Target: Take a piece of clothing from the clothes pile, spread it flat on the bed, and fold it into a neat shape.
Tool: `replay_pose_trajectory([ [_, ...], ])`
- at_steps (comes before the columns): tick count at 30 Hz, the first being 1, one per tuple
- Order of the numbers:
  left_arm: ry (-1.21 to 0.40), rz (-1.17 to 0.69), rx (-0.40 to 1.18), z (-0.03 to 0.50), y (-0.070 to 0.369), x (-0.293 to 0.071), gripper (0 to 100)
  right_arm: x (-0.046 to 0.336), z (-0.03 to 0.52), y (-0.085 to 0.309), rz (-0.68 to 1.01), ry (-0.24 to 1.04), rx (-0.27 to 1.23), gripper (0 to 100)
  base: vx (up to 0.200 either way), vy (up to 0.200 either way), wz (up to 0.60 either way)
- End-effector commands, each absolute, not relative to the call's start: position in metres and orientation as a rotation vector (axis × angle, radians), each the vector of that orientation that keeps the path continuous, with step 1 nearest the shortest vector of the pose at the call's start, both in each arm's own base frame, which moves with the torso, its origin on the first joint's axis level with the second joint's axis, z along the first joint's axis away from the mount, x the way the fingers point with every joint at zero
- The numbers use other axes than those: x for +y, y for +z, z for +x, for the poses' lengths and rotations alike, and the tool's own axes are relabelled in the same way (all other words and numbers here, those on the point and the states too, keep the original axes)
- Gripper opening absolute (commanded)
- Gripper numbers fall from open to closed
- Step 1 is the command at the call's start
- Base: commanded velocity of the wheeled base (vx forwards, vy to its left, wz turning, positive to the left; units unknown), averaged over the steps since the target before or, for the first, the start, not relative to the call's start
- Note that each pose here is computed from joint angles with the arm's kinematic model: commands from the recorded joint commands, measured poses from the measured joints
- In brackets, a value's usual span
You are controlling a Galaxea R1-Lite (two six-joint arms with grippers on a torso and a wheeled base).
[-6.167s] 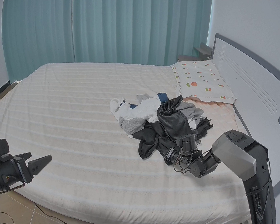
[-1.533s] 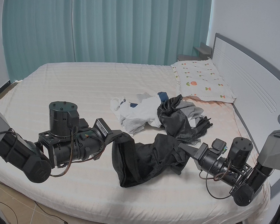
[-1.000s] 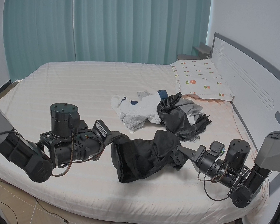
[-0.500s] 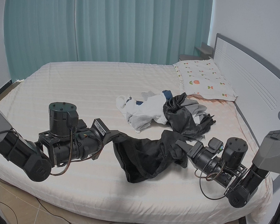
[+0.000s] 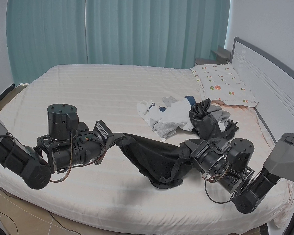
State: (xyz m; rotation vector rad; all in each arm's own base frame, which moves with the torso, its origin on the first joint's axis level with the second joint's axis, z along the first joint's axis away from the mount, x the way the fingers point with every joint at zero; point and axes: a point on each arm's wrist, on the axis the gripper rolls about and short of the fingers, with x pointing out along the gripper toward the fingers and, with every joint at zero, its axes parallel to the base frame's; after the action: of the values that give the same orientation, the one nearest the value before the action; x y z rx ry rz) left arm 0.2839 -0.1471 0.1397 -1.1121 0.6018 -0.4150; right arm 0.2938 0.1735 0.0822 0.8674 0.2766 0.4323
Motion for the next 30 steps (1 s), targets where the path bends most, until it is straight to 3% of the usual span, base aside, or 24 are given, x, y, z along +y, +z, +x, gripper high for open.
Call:
replay_pose_trajectory([
  [1,-0.415,-1.115,0.591,0.284,0.142,-0.146,0,0.181,0.298,0.088,0.854,0.427,0.24,0,0.0,0.2,0.0],
  [30,-0.41,-1.133,0.491,0.278,0.165,-0.126,0,0.205,0.3,0.12,0.776,0.541,0.113,0,0.0,0.2,0.0],
])
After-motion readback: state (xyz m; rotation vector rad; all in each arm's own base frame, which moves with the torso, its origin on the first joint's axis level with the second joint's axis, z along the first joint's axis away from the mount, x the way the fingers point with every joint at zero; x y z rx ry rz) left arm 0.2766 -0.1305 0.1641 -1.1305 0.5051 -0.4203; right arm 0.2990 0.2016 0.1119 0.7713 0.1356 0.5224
